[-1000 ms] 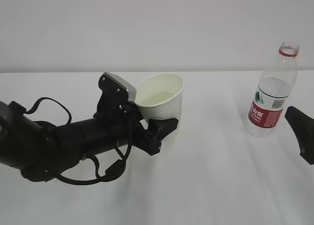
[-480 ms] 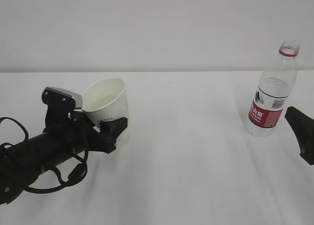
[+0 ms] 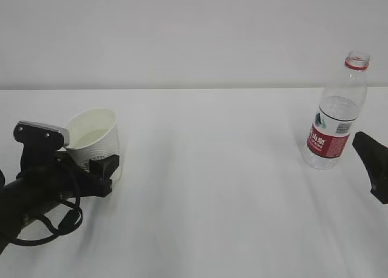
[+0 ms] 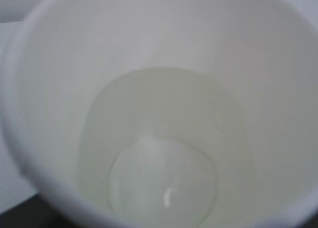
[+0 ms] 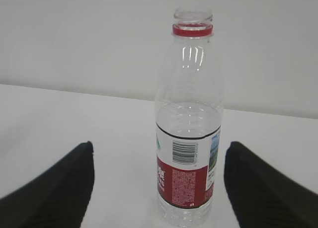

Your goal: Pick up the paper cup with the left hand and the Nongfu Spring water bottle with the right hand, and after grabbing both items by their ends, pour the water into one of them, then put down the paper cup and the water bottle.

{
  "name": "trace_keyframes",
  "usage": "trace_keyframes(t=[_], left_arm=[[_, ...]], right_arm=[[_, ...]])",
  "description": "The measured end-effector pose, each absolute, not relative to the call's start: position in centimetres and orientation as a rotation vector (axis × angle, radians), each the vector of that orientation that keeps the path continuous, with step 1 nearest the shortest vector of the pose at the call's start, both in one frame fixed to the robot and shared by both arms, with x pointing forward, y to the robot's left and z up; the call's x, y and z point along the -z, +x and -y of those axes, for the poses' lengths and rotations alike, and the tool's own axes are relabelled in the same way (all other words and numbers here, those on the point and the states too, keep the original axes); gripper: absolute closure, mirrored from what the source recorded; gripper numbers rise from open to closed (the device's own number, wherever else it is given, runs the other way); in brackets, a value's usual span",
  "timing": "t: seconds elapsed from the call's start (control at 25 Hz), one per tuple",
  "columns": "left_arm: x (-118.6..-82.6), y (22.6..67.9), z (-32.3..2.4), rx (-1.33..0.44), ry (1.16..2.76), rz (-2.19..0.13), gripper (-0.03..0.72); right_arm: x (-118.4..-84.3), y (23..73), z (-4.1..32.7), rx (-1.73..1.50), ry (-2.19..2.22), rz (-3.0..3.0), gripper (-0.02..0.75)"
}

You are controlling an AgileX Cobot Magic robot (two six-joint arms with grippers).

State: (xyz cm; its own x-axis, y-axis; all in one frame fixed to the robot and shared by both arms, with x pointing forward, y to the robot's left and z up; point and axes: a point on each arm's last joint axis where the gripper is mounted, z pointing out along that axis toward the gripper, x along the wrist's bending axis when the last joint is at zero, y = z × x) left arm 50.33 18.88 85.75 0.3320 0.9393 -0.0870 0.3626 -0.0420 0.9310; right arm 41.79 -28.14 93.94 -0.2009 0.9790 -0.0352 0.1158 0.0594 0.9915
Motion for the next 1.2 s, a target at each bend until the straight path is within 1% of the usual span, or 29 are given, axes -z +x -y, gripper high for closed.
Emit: trace_keyframes(t=[0.24,0.48,0.88,1.2], left_arm=[[-85.7,50.5,-20.0,-0.801,1.538,-1.320,0.187],[-85.7,50.7,-20.5,-0.838,1.497,-1.380,0.187],[-86.8,52.9,-19.6,-0.865,1.418,-1.335,0.187],[-85.8,54.3,-19.0,-0.864,1.419,-1.334,0.188]], right_arm=[[-93.9,41.8,28.1,-1.258,1.160,-1.470,0.128],[-93.9,41.8,28.1,-1.258,1.160,-1.470,0.129],[-93.9,41.8,28.1,-1.258,1.160,-1.470,0.139],[-93.9,41.8,28.1,-1.258,1.160,-1.470,0.141]])
